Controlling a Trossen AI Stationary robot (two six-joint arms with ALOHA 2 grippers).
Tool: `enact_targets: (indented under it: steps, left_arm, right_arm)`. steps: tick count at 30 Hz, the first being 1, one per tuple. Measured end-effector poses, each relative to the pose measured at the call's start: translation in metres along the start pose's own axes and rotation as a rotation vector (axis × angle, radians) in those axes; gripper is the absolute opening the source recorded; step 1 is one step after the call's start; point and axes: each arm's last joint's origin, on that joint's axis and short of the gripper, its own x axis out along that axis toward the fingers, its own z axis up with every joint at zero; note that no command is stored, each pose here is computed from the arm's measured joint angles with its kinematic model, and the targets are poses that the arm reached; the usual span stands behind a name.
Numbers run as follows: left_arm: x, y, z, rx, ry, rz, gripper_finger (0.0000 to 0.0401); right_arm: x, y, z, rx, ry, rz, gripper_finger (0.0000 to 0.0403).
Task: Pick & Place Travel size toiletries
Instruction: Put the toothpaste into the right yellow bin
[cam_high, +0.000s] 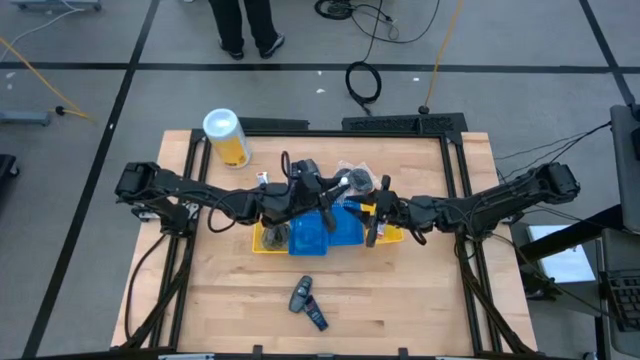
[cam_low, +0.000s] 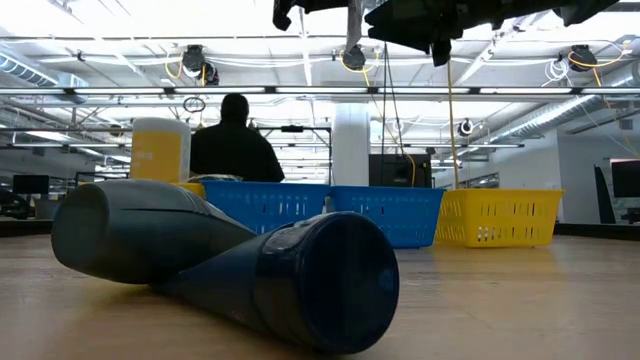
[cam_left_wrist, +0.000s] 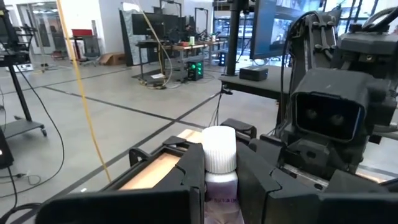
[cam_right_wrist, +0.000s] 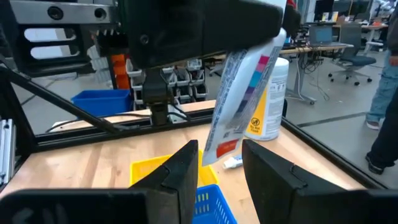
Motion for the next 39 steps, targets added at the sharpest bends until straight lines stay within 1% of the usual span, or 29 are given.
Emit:
enact_targets:
  steps: [6, 12, 19, 24, 28, 30, 39]
  left_arm:
    - [0.001, 0.001, 0.001, -0.004, -0.010, 0.006, 0.0047]
    - [0.000, 0.001, 0.001, 0.002, -0.011, 0.006, 0.0045]
    - [0.000, 0.001, 0.001, 0.004, -0.010, 0.006, 0.0048]
    - [0.001, 0.001, 0.000, 0.008, -0.006, 0.011, 0.0047]
    - [0.001, 0.001, 0.000, 0.018, -0.006, 0.011, 0.0045]
    - [0.000, 0.001, 0.000, 0.022, 0.000, 0.010, 0.0046]
    - [0.000, 0.001, 0.000, 0.031, 0.001, 0.005, 0.0061]
  right_arm:
    - [0.005, -0.001, -0.004, 0.012, 0.000, -0.008, 0.0116]
    - [0.016, 0.000, -0.011, 0.024, -0.023, -0.018, 0.0116]
    - [0.021, -0.002, -0.012, 0.037, -0.056, -0.030, 0.0114]
    - [0.022, -0.004, -0.013, 0.041, -0.047, -0.038, 0.0083]
    - [0.022, -0.004, -0.014, 0.035, -0.042, -0.031, 0.0037]
    - [0.022, -0.004, -0.014, 0.017, -0.033, -0.005, 0.0012]
    - [0.022, -0.003, -0.014, 0.004, -0.030, 0.008, 0.0001]
